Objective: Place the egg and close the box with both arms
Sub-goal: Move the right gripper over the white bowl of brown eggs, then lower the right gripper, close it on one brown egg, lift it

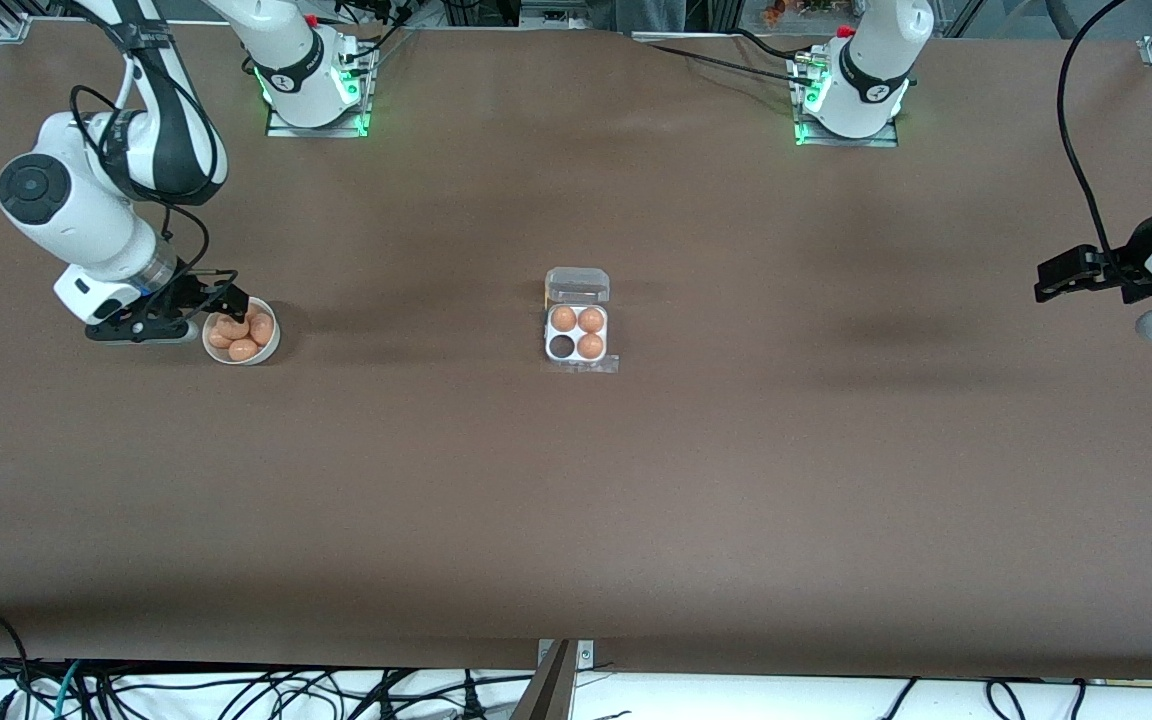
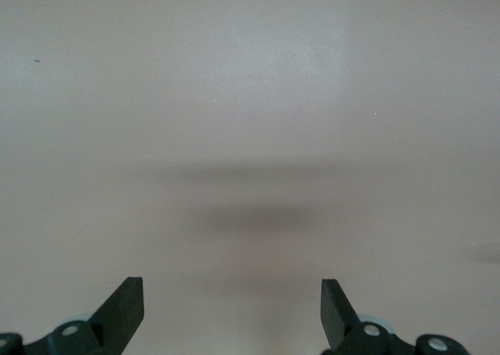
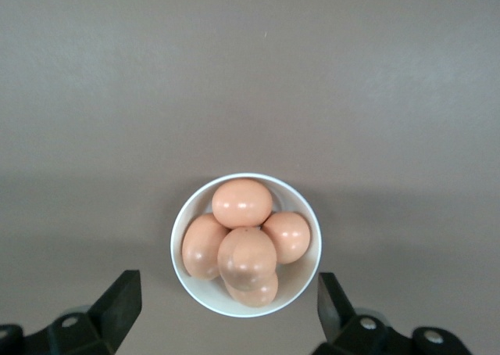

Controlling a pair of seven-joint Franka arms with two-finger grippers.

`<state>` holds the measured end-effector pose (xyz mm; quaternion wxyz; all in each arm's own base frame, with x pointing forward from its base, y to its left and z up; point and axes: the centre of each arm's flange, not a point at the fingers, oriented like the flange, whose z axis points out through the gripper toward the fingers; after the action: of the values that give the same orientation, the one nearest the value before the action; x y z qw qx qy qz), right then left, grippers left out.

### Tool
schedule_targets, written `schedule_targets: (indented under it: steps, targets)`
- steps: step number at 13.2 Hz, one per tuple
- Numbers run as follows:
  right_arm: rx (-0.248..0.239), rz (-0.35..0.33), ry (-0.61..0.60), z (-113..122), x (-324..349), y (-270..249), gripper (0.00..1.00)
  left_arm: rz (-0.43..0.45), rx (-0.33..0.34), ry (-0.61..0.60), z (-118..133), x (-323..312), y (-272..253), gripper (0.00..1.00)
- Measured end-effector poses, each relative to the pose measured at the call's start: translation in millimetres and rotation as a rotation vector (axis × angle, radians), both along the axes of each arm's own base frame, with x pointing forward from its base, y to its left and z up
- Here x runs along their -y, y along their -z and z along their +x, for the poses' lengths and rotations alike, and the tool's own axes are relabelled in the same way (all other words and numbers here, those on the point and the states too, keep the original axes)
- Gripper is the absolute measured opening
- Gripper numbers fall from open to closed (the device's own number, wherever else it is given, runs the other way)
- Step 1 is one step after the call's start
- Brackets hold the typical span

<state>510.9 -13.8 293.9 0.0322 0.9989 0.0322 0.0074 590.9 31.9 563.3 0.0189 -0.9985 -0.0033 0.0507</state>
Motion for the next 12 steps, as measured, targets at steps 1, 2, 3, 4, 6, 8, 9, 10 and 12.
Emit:
schedule_targets:
  steps: [1,2,3,4,6,8,9,10,12]
  targets:
    - [0.003,0.001,0.0,-2.4,0.3,8.8,1.0,0.0,0.005,0.0,0.3,0.0,-2.2,1.0]
    - [0.001,0.001,0.0,-3.1,1.1,17.8,1.0,0.001,0.009,0.0,0.9,0.1,-4.0,1.0]
    - [-0.007,0.001,0.001,-3.2,1.6,26.9,1.0,0.001,0.007,0.0,1.7,0.1,-3.0,1.0]
    - [-0.012,0.001,0.0,-3.0,1.7,35.8,1.0,0.001,0.004,0.0,2.8,0.1,-0.8,1.0]
    - [-0.019,0.0,0.0,-3.3,1.9,45.2,1.0,0.002,-0.005,-0.001,5.3,-0.3,4.8,1.0]
    - [-0.027,0.0,-0.002,-3.9,2.5,49.0,1.0,0.002,-0.012,-0.01,6.6,-5.9,8.7,1.0]
    - [-0.031,-0.001,-0.009,-4.2,3.9,50.4,1.0,0.002,-0.012,-0.016,6.7,-9.2,9.0,1.0]
    - [-0.034,-0.002,-0.017,-4.5,6.6,51.6,1.0,0.002,-0.011,-0.018,6.7,-10.5,8.6,1.0]
    - [-0.041,-0.003,-0.019,-5.2,10.0,55.3,1.0,0.002,-0.009,-0.018,7.0,-10.6,7.5,1.0]
